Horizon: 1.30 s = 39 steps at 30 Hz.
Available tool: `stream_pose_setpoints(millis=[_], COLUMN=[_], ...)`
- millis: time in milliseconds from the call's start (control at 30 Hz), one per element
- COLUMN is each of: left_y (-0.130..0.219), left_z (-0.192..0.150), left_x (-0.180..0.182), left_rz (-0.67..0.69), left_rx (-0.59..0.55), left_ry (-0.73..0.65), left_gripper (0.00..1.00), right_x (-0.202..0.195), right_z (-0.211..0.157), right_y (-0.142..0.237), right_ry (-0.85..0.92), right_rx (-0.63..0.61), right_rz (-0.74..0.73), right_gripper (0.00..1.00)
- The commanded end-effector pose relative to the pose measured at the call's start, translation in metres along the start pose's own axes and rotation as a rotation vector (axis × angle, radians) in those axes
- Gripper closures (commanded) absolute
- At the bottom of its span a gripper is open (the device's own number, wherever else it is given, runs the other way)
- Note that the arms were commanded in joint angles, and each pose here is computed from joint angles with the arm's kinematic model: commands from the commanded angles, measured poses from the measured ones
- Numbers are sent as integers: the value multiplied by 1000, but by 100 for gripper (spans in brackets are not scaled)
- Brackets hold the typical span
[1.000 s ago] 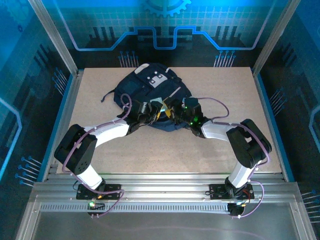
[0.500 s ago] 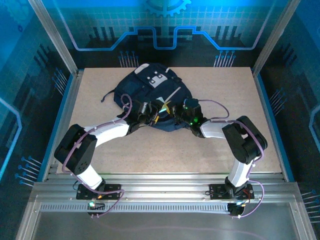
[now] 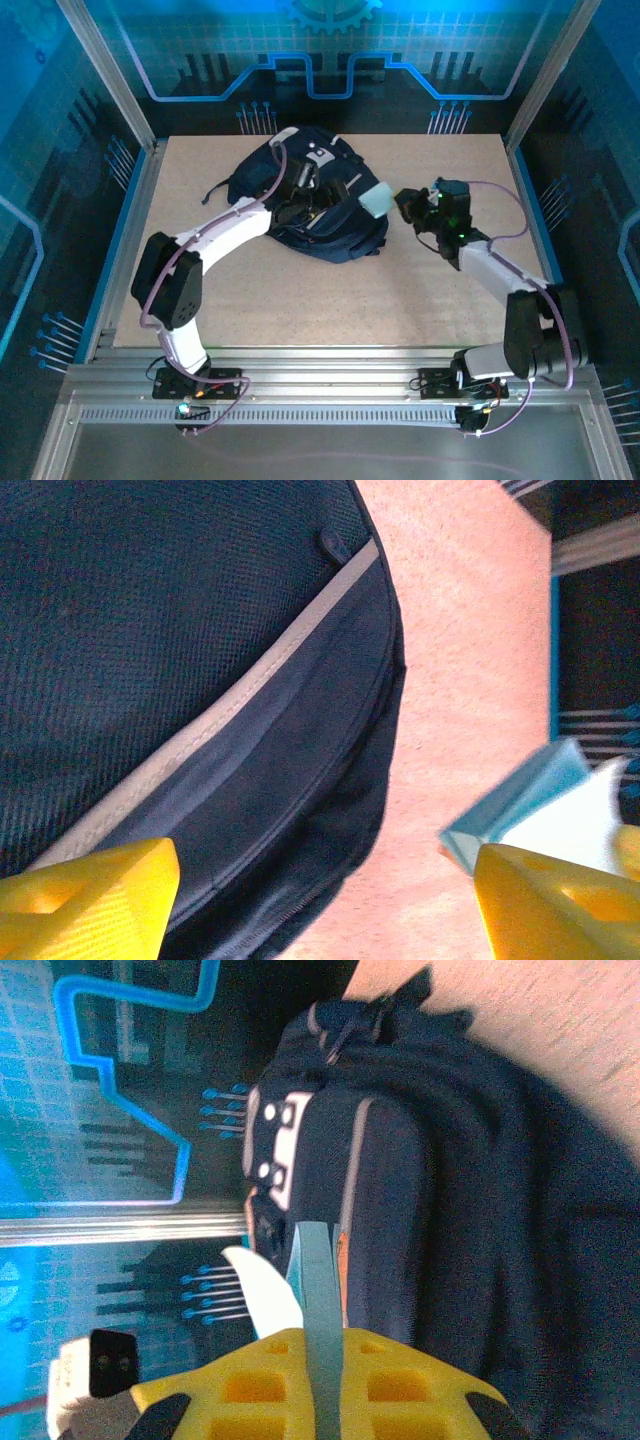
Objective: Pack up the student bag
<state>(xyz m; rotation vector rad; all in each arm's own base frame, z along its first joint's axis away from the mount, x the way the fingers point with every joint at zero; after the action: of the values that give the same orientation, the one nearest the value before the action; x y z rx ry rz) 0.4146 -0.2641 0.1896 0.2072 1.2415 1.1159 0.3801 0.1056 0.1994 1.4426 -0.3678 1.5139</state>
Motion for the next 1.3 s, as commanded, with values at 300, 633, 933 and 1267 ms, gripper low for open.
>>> stream_pose_setpoints(millis=[300,633,933,1267], left_y=[-60,-89,-51,17], left_z=[-22,-24,-14,16], left_x=[20,46,2,-49], left_rz=[417,636,461,28], left_rx=[179,195,157,141], left_ry=[-727,-921,-832,-511], left_gripper=[30,47,100,100], right_x=[-47,-57,-41,-6], right_z=[31,27,18,4], right_y=[65,76,64,16], right_ry=[106,95,115,124], right_rx=[-2,1,18,24], right_rz=[-189,-195,-131,-48], right_gripper=[100,100,100,100])
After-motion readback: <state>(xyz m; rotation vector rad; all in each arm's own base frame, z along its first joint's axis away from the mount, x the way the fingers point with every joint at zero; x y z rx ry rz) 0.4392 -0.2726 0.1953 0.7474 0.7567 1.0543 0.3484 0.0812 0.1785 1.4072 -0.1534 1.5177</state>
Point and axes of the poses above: each hand's point on the last joint's axis, 136 mm out from that joint toward the fingers, its own y axis back along the fingers, its own x axis along the line the jaws close on, z = x × y, the point moved 3 cm from there along y, back along the fingers, and after that the axes turned 2 degrees about y, right-handed, at the moved point
